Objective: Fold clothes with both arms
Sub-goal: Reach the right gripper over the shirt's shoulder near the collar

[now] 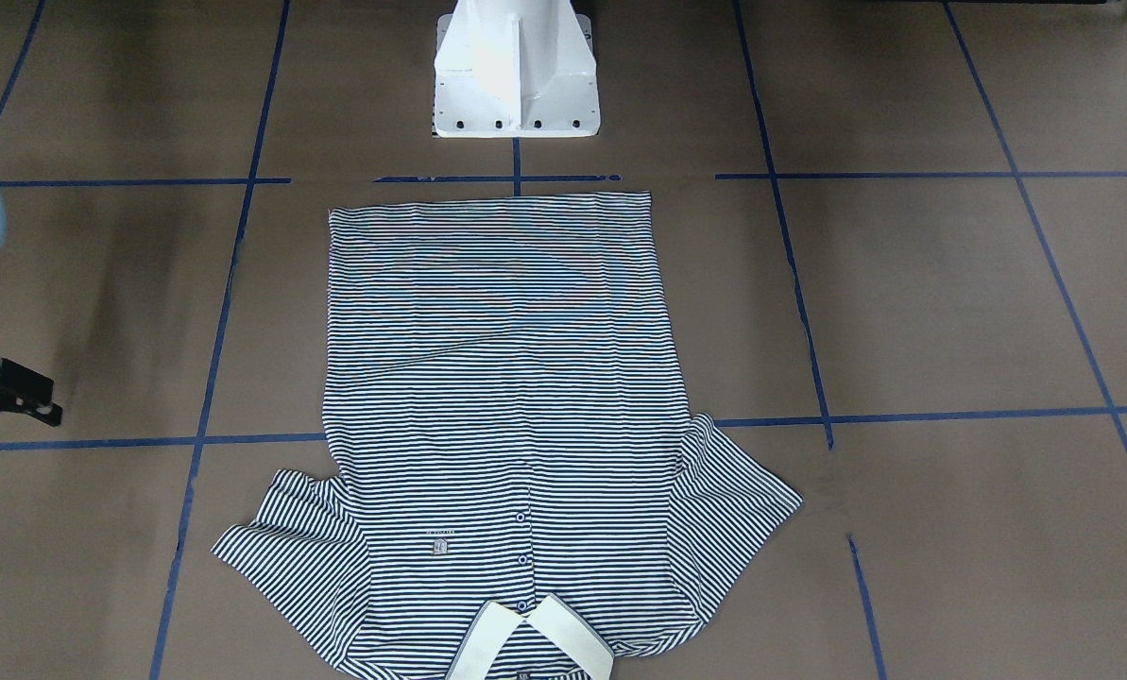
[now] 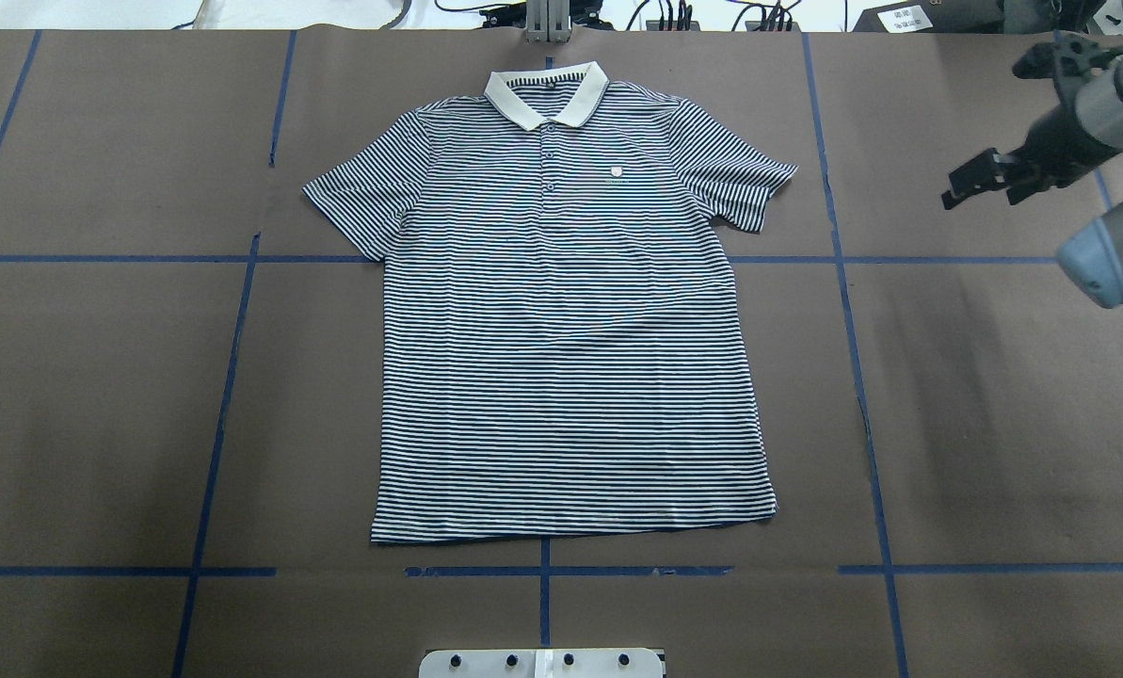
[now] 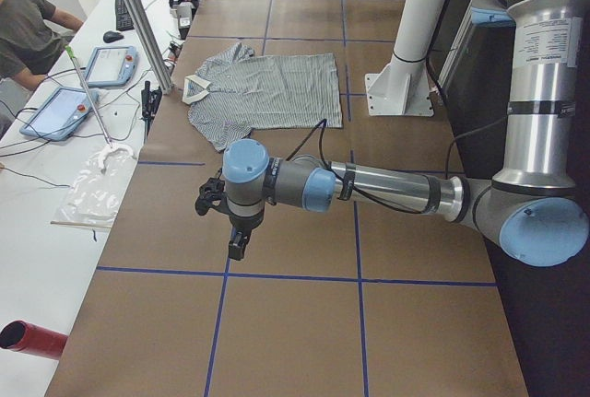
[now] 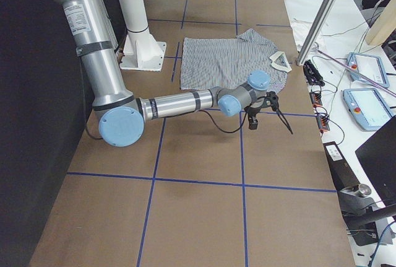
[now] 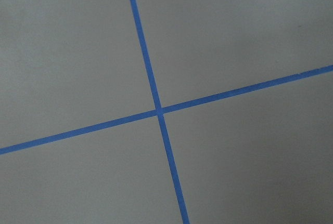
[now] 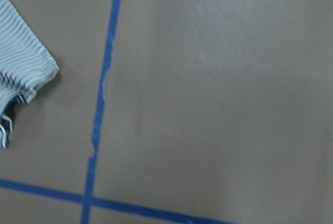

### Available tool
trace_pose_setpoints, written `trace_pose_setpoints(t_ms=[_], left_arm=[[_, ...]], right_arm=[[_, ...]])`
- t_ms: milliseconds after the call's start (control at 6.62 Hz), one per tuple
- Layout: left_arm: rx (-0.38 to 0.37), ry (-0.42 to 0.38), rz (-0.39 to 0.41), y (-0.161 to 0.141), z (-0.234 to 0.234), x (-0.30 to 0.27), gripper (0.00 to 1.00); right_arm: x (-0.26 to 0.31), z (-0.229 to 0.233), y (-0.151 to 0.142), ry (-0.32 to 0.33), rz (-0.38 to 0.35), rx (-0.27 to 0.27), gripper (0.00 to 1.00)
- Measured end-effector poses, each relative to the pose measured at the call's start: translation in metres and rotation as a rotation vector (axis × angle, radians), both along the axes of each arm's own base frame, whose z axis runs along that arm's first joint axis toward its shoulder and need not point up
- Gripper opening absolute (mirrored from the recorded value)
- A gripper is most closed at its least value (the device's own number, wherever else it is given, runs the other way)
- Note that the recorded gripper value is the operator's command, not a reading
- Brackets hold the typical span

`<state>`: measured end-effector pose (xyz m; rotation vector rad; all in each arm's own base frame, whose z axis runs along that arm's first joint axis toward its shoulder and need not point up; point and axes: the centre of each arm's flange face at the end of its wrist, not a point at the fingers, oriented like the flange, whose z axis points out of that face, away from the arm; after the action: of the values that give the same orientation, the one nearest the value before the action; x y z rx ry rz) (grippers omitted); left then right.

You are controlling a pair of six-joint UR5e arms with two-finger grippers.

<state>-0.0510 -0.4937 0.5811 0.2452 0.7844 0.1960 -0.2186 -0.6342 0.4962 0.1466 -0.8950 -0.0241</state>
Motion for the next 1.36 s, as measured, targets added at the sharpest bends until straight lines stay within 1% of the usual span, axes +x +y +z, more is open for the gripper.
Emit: trace_pose_setpoints(t_ms=[151, 302, 453, 604, 755, 906, 1208, 1359], left_arm=[[0.017, 0.009, 0.002, 0.000, -0.002, 0.000, 1.00], [0.025, 0.026, 0.007, 0.001, -0.003, 0.002, 1.00], [0.034, 0.049, 0.014, 0.002, -0.004, 0.003, 1.00], [0.051, 0.061, 0.018, 0.004, -0.002, 0.004, 1.00], [0.061, 0.065, 0.019, 0.005, 0.000, 0.004, 1.00], [0.065, 0.065, 0.020, 0.006, 0.002, 0.004, 1.00], [0.068, 0.066, 0.021, 0.007, 0.002, 0.004, 1.00], [0.069, 0.065, 0.021, 0.007, 0.001, 0.004, 1.00]], right_arm=[[-0.038, -0.030, -0.031, -0.012, 0.101, -0.052, 0.97], [-0.072, -0.054, -0.052, -0.015, 0.222, -0.134, 0.92], [-0.100, -0.064, -0.061, -0.012, 0.325, -0.220, 0.91], [-0.121, -0.063, -0.061, -0.004, 0.391, -0.283, 0.89], [-0.134, -0.059, -0.059, 0.006, 0.417, -0.316, 0.87], [-0.146, -0.057, -0.059, 0.017, 0.433, -0.337, 0.80], [-0.166, -0.056, -0.063, 0.042, 0.453, -0.347, 0.77], [-0.172, -0.057, -0.063, 0.051, 0.458, -0.342, 0.66]])
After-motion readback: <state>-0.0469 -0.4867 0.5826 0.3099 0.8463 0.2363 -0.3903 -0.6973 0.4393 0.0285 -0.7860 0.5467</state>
